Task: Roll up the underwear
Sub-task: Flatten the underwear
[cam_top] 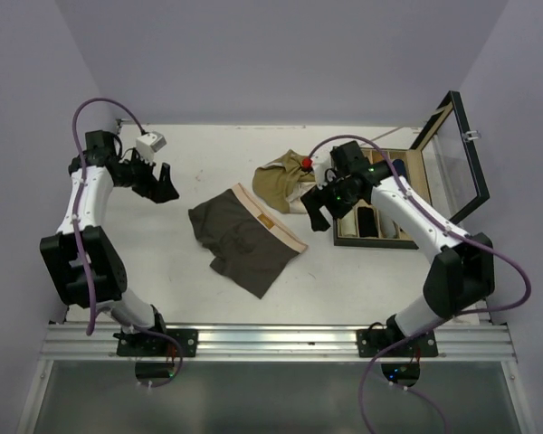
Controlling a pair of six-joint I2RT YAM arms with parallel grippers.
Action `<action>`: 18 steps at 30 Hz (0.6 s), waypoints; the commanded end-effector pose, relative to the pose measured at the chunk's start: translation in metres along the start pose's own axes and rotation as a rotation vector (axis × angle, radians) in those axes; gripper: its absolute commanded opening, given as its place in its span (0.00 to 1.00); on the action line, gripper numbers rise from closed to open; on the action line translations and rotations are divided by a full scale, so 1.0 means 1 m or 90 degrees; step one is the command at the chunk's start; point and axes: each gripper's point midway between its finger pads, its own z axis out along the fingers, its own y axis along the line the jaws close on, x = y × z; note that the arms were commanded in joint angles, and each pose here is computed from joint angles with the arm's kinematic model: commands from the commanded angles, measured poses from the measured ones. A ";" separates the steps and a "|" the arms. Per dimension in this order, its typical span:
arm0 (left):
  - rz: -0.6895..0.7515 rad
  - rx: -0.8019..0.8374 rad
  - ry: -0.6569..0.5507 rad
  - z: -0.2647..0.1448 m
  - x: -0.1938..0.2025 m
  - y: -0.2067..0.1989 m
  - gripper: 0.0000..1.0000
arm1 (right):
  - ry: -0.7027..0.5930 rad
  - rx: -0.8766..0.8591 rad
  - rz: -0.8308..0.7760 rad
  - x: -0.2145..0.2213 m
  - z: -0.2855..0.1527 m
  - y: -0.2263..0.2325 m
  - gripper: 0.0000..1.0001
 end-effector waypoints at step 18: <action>0.015 0.176 -0.036 0.094 0.044 0.007 0.76 | 0.094 -0.114 -0.033 0.009 0.116 0.032 0.55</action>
